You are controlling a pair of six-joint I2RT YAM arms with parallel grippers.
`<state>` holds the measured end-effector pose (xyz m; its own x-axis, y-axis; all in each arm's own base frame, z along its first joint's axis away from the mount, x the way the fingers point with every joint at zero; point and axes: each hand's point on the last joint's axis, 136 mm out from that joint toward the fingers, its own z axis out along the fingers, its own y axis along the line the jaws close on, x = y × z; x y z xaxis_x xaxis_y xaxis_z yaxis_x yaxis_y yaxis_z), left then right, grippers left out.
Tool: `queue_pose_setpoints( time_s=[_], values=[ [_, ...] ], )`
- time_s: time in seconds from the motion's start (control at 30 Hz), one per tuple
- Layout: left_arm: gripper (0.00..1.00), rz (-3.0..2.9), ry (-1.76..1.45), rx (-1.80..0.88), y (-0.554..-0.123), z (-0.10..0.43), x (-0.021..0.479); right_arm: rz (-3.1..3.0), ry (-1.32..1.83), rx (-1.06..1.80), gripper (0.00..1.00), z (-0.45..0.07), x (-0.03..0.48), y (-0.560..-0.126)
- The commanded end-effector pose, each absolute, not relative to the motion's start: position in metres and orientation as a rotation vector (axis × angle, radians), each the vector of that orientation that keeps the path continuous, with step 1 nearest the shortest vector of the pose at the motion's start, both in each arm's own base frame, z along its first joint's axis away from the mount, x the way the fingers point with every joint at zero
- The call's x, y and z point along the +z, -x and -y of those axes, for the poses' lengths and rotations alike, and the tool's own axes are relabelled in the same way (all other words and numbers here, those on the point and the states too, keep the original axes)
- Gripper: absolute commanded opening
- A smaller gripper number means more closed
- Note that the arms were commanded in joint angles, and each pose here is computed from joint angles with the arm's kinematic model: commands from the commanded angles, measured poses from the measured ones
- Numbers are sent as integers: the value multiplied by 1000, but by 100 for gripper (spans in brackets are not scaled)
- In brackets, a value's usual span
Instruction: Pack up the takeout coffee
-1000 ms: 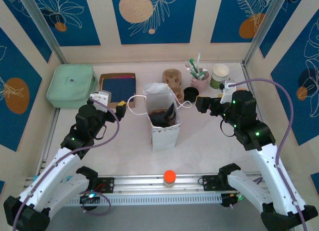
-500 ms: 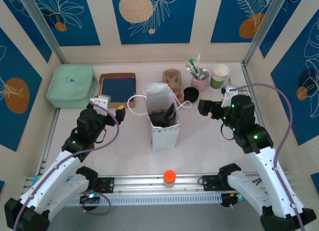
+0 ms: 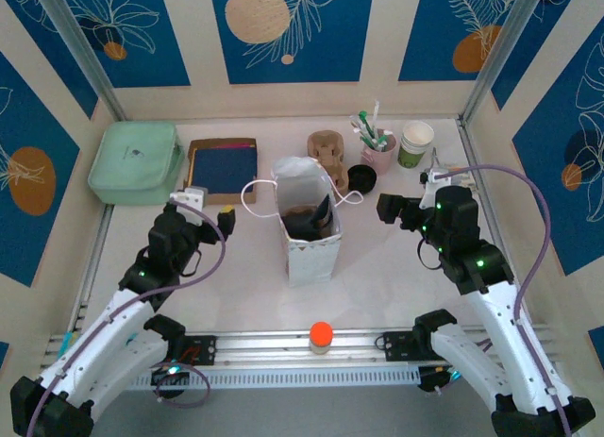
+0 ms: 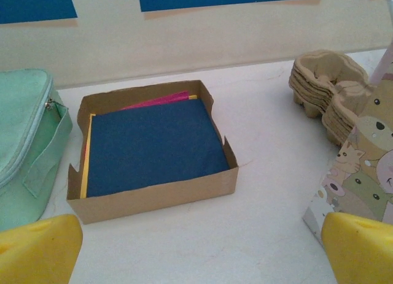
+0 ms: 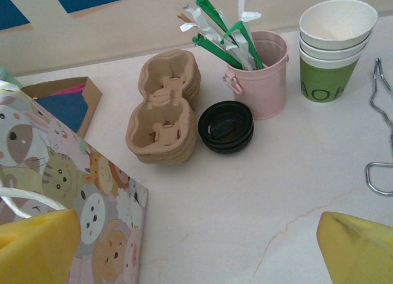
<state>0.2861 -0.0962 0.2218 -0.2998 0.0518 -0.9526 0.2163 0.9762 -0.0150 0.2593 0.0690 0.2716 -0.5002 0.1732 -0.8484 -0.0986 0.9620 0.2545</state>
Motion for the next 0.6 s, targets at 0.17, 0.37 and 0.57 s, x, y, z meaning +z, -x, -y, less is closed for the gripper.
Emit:
queue_pose_setpoints(
  time_s=[0.17,0.37,0.57],
  values=[
    [100,-1892,-167,-99,-283,86,209,-2067,-123,300,99,-58,257,-261],
    [100,-1908,-139,-51,-284,78,199,-2085,-152,281,99,-53,245,-261],
    [100,-1925,-131,32,-283,68,189,-2101,-160,248,99,-48,229,-259]
  ],
)
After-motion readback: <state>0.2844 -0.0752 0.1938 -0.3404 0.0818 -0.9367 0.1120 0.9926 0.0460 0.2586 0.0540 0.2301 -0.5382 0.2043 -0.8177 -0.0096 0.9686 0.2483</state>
